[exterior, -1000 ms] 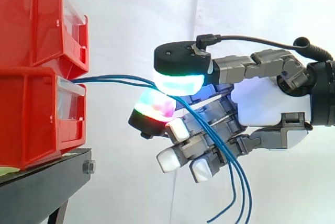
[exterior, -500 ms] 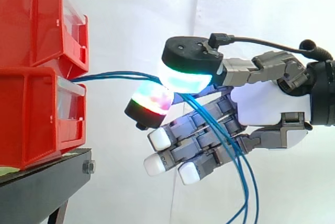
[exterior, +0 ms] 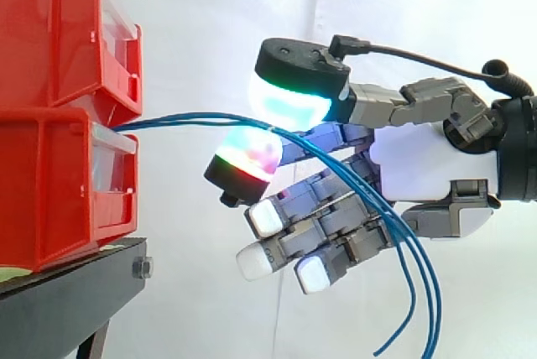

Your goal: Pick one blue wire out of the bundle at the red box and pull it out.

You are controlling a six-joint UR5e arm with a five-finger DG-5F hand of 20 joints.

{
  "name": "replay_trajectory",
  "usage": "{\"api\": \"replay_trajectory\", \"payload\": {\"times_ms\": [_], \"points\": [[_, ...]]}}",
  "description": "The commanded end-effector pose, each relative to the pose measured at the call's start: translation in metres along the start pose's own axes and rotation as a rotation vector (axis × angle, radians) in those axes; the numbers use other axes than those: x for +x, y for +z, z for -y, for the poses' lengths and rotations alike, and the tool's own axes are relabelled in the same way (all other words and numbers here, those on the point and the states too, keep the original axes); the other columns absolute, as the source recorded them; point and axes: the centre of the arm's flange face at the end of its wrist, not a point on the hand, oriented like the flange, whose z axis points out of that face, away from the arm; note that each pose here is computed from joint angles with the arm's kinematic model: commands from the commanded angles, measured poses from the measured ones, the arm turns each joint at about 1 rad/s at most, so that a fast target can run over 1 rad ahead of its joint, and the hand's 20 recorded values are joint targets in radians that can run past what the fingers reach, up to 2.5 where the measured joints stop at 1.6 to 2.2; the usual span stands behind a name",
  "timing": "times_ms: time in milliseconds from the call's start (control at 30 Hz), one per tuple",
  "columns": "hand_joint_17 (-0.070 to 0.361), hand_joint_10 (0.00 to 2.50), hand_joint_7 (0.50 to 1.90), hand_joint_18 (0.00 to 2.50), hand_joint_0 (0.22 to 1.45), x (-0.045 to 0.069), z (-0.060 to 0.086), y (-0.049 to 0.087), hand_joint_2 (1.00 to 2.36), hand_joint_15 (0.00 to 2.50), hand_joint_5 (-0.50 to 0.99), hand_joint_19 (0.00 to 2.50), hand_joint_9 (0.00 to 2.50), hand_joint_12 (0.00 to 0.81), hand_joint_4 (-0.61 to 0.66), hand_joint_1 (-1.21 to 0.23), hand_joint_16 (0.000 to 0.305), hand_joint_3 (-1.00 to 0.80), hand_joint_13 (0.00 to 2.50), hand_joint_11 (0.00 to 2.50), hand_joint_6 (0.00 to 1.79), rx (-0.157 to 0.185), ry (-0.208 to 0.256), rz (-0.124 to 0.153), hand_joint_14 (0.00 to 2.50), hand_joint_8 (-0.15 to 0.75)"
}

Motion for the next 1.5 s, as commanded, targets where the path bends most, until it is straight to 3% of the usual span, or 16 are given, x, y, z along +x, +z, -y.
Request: {"api": "replay_trajectory", "payload": {"times_ms": [0, 167, 233, 400, 1067, 1200, 1467], "points": [[0.142, 0.02, 1.11, 0.88, 0.59, -0.0001, 0.0000, 0.0000, 1.01, 0.47, -0.20, 0.59, 0.94, 0.487, 0.27, -0.72, 0.063, -0.32, 0.85, 0.84, 0.89, 0.000, 0.000, 0.000, 0.02, 0.411], [0.139, 0.02, 1.12, 0.91, 0.62, -0.0001, 0.0001, -0.0001, 1.02, 0.51, -0.20, 0.59, 1.00, 0.485, 0.23, -0.75, 0.062, -0.24, 0.89, 0.97, 0.90, 0.001, 0.001, 0.000, 0.02, 0.416], [0.139, 0.02, 1.11, 0.91, 0.64, 0.0010, 0.0000, -0.0004, 1.02, 0.54, -0.20, 0.59, 1.06, 0.480, 0.20, -0.79, 0.062, -0.23, 0.92, 1.20, 0.90, 0.001, 0.002, -0.002, 0.02, 0.407], [0.138, 0.02, 1.07, 0.91, 0.67, -0.0002, 0.0003, -0.0002, 1.02, 0.55, -0.20, 0.57, 1.06, 0.477, 0.19, -0.83, 0.061, -0.26, 0.92, 1.30, 0.91, 0.003, 0.002, 0.000, 0.02, 0.388], [0.139, 0.01, 1.01, 0.88, 0.78, -0.0001, 0.0000, 0.0000, 1.00, 0.51, -0.25, 0.48, 0.80, 0.465, 0.29, -0.93, 0.062, -0.43, 0.85, 1.25, 0.91, 0.000, 0.005, 0.000, 0.02, 0.383], [0.140, 0.01, 1.00, 0.89, 0.71, -0.0001, 0.0000, 0.0000, 1.00, 0.52, -0.25, 0.50, 0.83, 0.467, 0.29, -0.91, 0.062, -0.47, 0.85, 1.26, 0.91, 0.000, 0.003, 0.000, 0.02, 0.392], [0.145, 0.01, 1.04, 0.92, 0.57, 0.0000, -0.0002, 0.0002, 1.00, 0.54, -0.22, 0.59, 0.98, 0.494, 0.27, -0.68, 0.064, -0.47, 0.91, 1.22, 0.89, -0.001, 0.002, 0.000, 0.02, 0.408]]}}
